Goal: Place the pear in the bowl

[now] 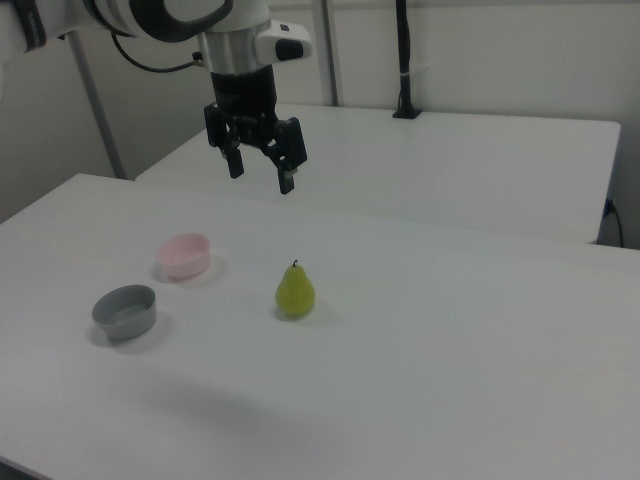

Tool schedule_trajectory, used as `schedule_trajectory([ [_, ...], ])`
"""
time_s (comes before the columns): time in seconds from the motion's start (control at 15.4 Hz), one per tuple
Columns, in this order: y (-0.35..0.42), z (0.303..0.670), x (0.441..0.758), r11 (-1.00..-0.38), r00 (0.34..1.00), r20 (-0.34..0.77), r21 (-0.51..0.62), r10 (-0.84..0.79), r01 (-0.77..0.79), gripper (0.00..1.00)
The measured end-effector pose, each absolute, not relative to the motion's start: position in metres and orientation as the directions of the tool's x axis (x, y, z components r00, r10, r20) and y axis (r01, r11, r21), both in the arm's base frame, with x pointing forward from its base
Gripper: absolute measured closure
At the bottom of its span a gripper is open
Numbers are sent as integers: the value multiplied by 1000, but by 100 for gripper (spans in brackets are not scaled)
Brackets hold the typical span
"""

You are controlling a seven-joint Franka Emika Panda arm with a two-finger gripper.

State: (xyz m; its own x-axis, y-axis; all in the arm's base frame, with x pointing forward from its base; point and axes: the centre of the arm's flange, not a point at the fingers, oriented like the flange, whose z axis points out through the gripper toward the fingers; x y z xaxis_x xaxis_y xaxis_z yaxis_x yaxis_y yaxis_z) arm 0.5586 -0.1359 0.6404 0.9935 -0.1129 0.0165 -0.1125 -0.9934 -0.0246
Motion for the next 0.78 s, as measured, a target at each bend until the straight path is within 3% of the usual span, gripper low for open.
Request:
schedule_trajectory([
  [0.78, -135, 637, 559, -994, 995, 10, -25, -103, -103, 0],
])
